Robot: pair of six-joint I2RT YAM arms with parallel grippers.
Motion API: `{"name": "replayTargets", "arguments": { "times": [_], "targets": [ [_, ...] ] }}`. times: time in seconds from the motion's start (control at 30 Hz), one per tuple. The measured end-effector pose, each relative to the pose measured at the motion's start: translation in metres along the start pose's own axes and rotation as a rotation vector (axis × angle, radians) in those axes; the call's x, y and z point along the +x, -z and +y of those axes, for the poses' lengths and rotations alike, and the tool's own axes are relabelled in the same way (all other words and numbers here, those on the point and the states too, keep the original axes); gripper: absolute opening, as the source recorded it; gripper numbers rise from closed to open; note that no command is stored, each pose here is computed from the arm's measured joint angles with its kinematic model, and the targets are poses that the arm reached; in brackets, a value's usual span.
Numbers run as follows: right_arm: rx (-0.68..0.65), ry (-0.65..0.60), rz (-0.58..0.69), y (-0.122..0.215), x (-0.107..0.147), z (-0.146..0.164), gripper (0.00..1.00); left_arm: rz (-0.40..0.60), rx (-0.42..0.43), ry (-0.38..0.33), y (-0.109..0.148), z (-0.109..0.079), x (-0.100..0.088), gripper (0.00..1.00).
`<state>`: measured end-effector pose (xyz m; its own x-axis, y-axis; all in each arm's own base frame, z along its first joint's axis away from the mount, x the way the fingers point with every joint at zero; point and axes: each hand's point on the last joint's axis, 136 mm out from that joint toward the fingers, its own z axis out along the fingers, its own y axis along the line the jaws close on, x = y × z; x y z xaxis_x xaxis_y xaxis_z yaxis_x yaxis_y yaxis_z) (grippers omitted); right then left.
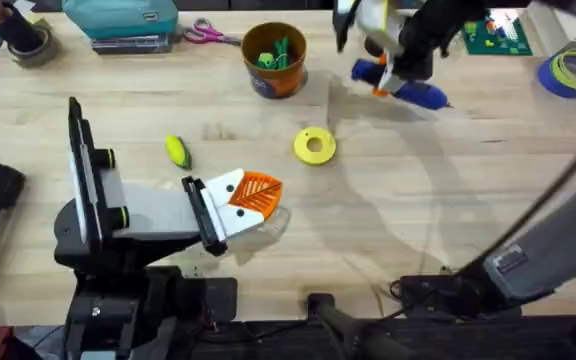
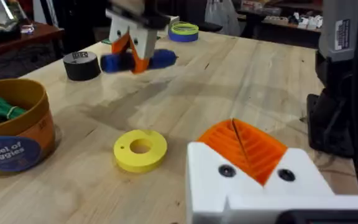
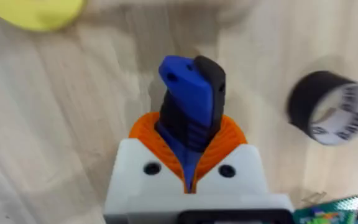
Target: Pick up the gripper from the table and insert it into the empty holder that is missing its gripper. Then pick up a screw, insert it into the mounting hole, and use the screwdriver to tighten it. Finally, clean up the table by picking up the vegetable and placing it into the bucket.
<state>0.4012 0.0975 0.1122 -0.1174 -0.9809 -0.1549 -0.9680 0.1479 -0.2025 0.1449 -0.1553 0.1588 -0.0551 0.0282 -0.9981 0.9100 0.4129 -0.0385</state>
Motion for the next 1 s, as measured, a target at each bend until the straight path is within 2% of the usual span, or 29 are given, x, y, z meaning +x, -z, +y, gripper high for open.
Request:
{"name": "replayTargets", "arguments": {
  "times": [0.2,0.23,0.27,0.3,0.33,0.43,0.57,0.63,0.7,0.87,1.0],
  "targets": [
    [-0.075,0.051,0.117,-0.045,0.024,0.004,0.024,0.0,0.0,0.0,0.0,0.0,0.0,0.004],
    [-0.077,0.053,0.125,-0.047,0.025,0.003,0.068,0.0,0.0,0.0,0.0,0.0,0.0,0.004],
    [-0.059,0.067,0.144,-0.046,0.028,-0.001,0.809,0.0,0.0,0.0,0.0,0.0,0.0,0.004],
    [-0.057,0.07,0.148,-0.045,0.029,-0.001,0.944,0.0,0.0,0.0,0.0,0.0,0.0,0.004],
    [-0.054,0.07,0.152,-0.044,0.029,-0.001,0.982,0.0,0.0,0.0,0.0,0.0,0.0,0.004],
    [-0.067,0.068,0.169,-0.037,0.031,0.005,0.995,0.0,0.0,-0.003,0.0,0.0,0.0,0.029],
    [-0.028,0.056,0.168,-0.014,0.024,0.006,0.996,0.0,0.0,-0.004,0.0,0.0,0.0,0.662],
    [0.021,0.037,0.149,0.004,0.016,0.003,0.996,0.0,0.0,-0.002,0.0,0.0,0.0,0.938],
    [0.082,0.008,0.121,0.027,0.007,0.001,0.996,0.0,0.0,-0.003,0.0,0.0,0.0,0.983],
    [0.282,-0.144,-0.011,0.095,-0.019,-0.009,0.996,-0.001,-0.019,-0.008,0.0,0.003,-0.001,0.985],
    [0.4,-0.347,-0.149,0.145,-0.033,-0.01,0.996,-0.01,-0.128,0.026,0.001,0.022,-0.004,0.985]
  ]
}}
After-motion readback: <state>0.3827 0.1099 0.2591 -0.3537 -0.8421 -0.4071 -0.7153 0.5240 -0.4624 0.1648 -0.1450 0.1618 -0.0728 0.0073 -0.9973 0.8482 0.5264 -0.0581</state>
